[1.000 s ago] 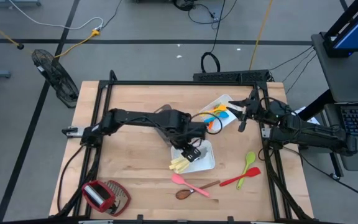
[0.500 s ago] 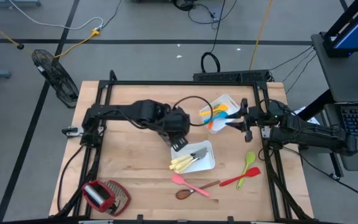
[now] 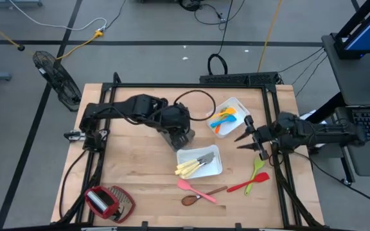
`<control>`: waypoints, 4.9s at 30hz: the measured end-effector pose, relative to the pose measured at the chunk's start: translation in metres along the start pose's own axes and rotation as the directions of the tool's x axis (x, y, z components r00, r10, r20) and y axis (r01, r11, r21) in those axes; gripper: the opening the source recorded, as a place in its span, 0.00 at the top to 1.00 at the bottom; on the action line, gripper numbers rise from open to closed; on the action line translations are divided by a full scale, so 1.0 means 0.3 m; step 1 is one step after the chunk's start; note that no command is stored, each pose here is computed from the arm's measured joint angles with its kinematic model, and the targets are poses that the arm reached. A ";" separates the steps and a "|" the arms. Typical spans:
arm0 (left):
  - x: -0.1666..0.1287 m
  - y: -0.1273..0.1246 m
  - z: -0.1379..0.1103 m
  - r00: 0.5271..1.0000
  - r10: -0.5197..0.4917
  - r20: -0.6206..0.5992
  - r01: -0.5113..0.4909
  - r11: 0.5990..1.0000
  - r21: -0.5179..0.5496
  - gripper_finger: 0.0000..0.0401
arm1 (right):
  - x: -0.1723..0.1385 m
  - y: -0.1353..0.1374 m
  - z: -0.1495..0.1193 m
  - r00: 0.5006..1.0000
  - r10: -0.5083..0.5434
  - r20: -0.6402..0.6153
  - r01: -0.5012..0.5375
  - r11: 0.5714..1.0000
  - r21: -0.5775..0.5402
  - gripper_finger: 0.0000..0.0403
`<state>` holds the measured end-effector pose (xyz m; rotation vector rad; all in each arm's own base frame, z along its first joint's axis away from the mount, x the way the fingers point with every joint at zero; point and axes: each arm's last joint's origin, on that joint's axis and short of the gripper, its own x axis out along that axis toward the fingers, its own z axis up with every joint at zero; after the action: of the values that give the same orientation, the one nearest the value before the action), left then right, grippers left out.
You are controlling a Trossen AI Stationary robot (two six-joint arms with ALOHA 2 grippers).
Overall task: Pick & Place Kitchen Items
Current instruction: Put the red spatula into the top white bin
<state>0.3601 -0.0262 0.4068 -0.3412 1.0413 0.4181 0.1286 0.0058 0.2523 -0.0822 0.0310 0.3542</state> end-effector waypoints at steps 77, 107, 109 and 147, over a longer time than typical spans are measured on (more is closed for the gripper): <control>0.079 0.140 -0.371 0.905 -0.276 0.323 0.254 0.961 0.111 0.50 | 0.299 0.327 -0.088 0.418 0.298 -0.858 0.012 0.943 0.334 0.78; 0.078 0.140 -0.371 0.906 -0.278 0.319 0.257 0.960 0.108 0.50 | 0.396 0.387 -0.193 0.364 0.347 -0.865 0.002 0.928 0.373 0.78; 0.078 0.140 -0.371 0.906 -0.280 0.318 0.260 0.960 0.103 0.50 | 0.398 0.388 -0.201 0.355 0.347 -0.868 0.005 0.928 0.372 0.78; 0.079 0.141 -0.371 0.907 -0.276 0.318 0.256 0.961 0.103 0.50 | 0.374 0.388 -0.329 0.346 0.340 -0.874 0.005 0.931 0.364 0.51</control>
<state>0.2658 -0.0369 0.3310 -0.3418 0.6652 0.1879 0.1918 0.1449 0.1403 0.0441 1.2930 0.4743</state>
